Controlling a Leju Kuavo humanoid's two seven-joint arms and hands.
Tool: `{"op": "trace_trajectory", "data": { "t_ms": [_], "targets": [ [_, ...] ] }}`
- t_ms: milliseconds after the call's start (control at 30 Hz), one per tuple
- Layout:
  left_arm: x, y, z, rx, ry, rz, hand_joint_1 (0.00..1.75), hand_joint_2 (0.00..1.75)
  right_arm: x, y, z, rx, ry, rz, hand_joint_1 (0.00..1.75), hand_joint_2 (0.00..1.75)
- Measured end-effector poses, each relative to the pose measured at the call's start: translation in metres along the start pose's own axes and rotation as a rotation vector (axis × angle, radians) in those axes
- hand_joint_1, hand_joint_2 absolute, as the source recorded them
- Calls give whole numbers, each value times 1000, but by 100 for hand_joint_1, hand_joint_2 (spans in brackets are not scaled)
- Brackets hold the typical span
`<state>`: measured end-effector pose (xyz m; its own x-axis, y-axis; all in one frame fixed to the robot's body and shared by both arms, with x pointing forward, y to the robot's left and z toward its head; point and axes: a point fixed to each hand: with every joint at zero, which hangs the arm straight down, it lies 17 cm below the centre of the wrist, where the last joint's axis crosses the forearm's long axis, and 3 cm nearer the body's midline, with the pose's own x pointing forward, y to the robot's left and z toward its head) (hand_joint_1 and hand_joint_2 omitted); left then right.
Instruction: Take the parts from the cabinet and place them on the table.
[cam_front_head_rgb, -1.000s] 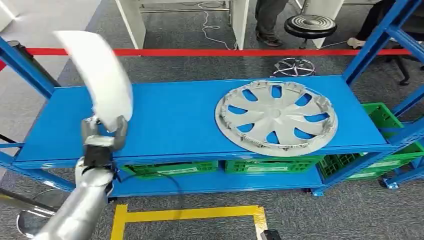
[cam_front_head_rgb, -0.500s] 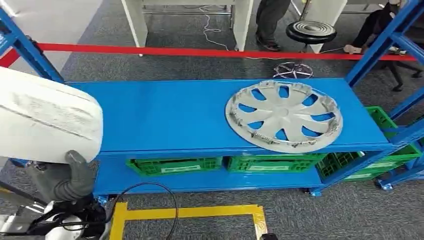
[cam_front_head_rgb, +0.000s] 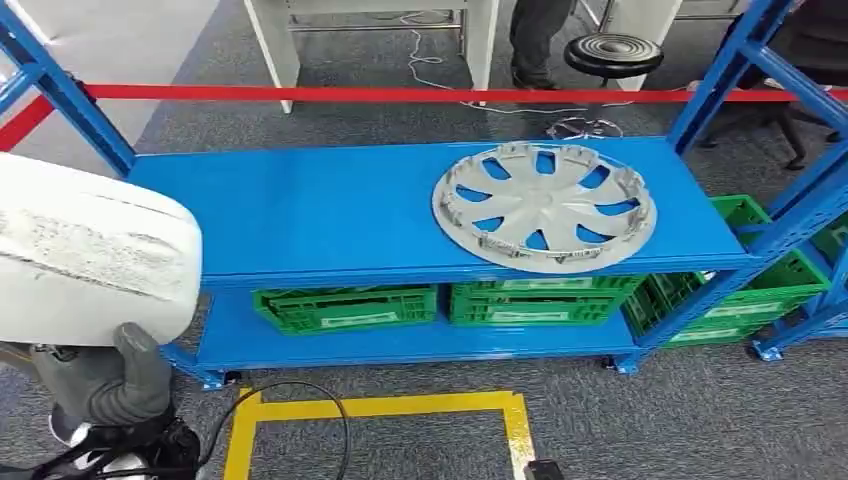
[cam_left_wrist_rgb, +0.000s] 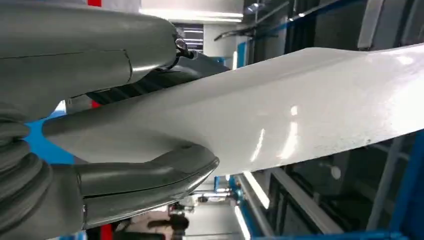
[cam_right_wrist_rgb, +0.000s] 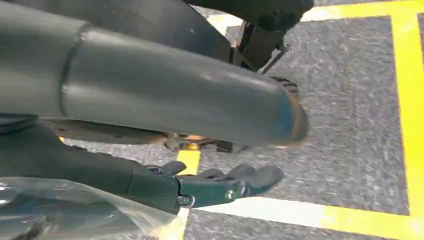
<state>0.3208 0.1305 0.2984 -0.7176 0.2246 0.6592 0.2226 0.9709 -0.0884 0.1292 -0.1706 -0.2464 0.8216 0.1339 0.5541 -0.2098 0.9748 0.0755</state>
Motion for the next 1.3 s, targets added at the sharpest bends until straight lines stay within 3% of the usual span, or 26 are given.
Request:
{"op": "trace_trajectory", "data": {
  "t_ms": [367, 1300],
  "targets": [
    [7, 0, -3, -5, -18, 4, 175, 175, -2, 9, 3, 58, 6, -26, 0, 0],
    [16, -5, -7, -27, -46, 17, 175, 175, -1, 0, 4, 33, -8, -115, 0, 0]
  ]
}}
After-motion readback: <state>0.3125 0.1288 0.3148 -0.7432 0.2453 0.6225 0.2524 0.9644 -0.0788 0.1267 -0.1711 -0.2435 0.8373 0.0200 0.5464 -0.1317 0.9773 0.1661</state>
